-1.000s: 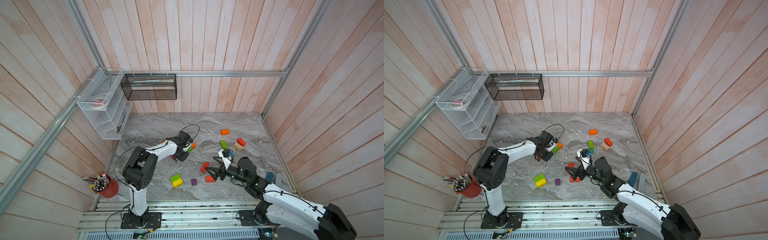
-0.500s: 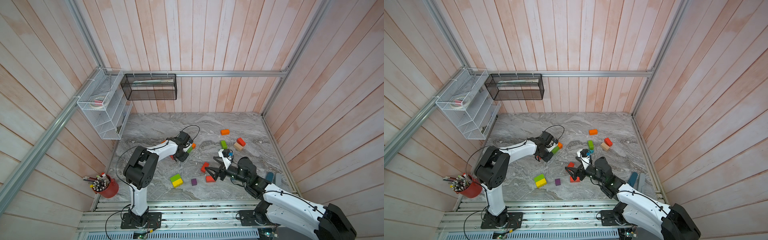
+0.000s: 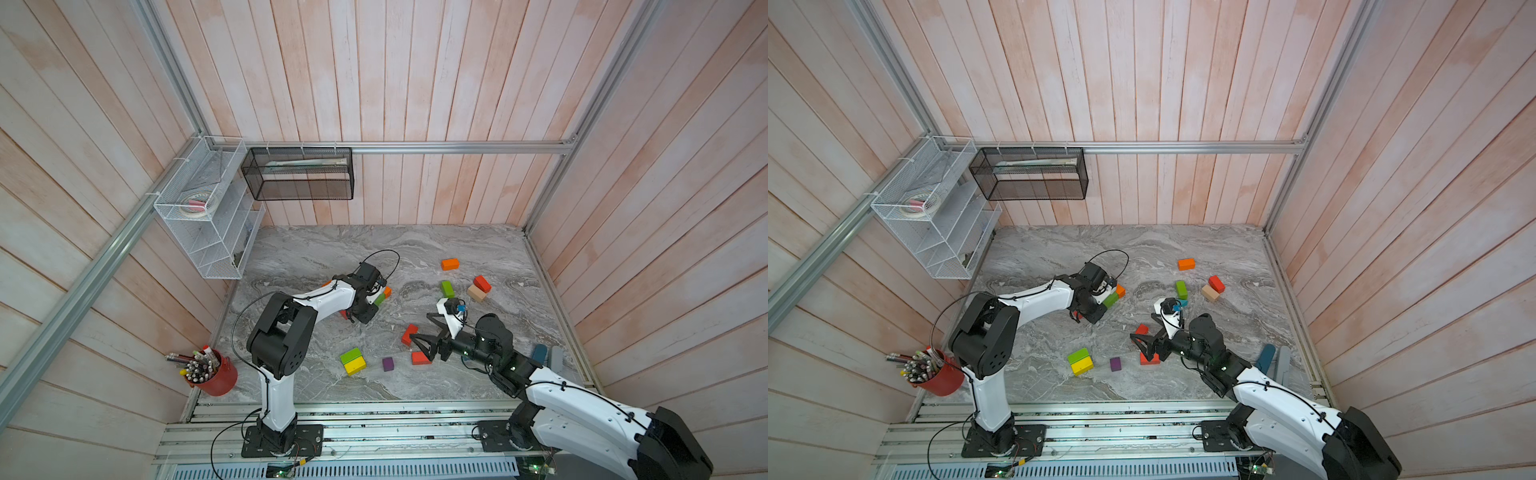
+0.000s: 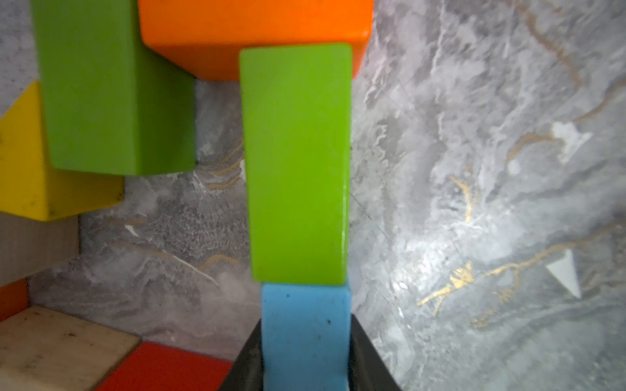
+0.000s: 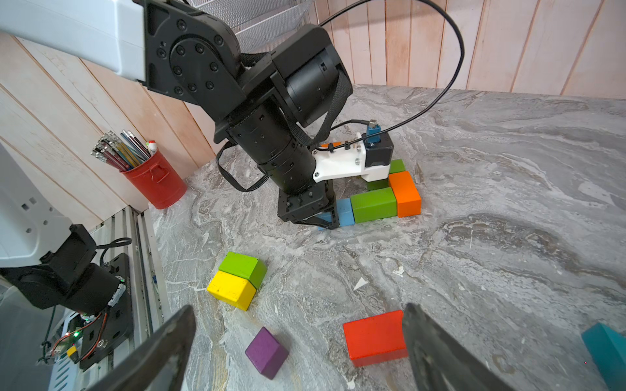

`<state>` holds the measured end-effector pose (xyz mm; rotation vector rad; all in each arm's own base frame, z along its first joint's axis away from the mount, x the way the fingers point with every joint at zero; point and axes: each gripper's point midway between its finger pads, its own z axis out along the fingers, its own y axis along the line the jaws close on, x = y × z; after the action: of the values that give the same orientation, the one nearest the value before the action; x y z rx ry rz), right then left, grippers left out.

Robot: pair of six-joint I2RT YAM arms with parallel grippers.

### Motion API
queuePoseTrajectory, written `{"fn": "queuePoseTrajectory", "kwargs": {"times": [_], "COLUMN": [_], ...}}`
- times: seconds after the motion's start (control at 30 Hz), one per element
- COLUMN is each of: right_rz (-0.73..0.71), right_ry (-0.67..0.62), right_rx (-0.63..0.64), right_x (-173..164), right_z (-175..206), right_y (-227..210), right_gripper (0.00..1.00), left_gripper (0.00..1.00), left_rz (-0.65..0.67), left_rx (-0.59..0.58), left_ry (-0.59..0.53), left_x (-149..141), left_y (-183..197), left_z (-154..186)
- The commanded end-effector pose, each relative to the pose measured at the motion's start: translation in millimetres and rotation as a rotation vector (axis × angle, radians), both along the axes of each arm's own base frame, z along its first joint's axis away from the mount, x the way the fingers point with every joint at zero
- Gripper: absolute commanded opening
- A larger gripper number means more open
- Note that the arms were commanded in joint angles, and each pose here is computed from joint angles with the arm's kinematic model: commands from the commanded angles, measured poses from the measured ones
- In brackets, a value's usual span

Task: Assemble a heart with building blocks
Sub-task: Assemble the building block at the center of the board.

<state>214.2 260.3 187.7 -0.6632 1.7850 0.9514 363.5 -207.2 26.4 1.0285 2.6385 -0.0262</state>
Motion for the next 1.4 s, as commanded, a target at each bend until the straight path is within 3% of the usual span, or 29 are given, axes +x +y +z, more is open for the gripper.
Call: {"fn": "queuePoseTrajectory", "kwargs": {"times": [0.0,0.23,0.63,1.0,1.27,1.37], "right_rz": [0.011,0.006,-0.063,-0.201,-0.281,-0.309], "right_ry": [-0.008,-0.002,0.010,0.102,0.276,0.344], "right_rx": [0.003,0.003,-0.010,-0.101,-0.250,-0.303], "right_x": [0,1,11,20,12,4], "right_z": [1,0,6,-8,-46,-65], "right_y": [1,0,-3,14,48,58], "right_gripper": [0.95,0.95,0.94,0.88,0.74,0.70], "left_gripper": [0.38,0.41,0.48,0.56,0.59,0.60], "left_rz": [-0.004,0.017,0.092,0.228,0.287,0.372], "left_rx": [-0.019,-0.009,-0.142,-0.492,-0.687,-0.765], "left_ry": [-0.007,-0.018,-0.066,-0.103,-0.181,-0.233], "left_x": [6,9,3,-7,-13,-12], "left_y": [-5,0,-5,13,53,75], "left_z": [2,6,58,131,171,180]}}
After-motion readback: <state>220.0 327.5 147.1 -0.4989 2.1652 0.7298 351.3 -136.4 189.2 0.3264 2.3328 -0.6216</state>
